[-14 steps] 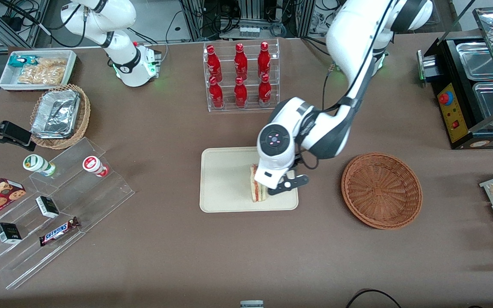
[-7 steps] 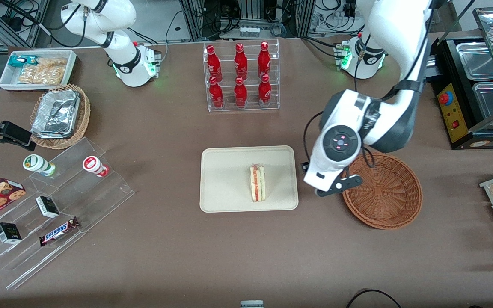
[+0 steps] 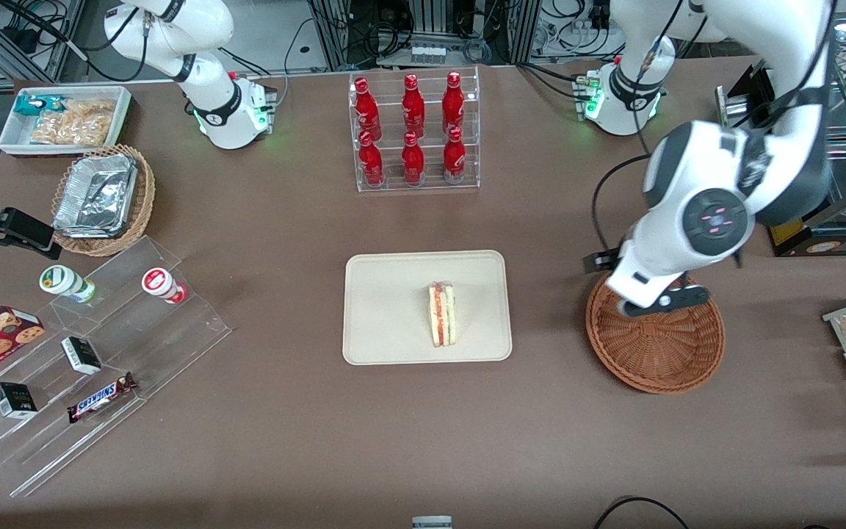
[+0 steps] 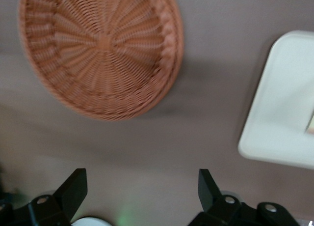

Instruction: Place sandwich from basket to tray

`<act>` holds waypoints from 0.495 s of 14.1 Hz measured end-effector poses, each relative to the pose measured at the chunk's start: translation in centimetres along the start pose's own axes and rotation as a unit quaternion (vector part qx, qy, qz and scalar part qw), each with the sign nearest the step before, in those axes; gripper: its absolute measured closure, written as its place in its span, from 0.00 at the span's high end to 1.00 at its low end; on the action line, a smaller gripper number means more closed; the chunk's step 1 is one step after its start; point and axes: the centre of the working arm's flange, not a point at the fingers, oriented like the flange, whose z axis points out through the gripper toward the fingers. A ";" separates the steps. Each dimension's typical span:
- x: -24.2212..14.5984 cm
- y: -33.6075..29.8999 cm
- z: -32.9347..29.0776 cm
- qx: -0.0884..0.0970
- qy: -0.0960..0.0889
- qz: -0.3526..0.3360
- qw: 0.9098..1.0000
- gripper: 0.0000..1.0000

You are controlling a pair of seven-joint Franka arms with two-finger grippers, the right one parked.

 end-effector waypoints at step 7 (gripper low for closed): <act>-3.8 -10.8 -7.7 -0.019 0.036 0.086 0.995 1.00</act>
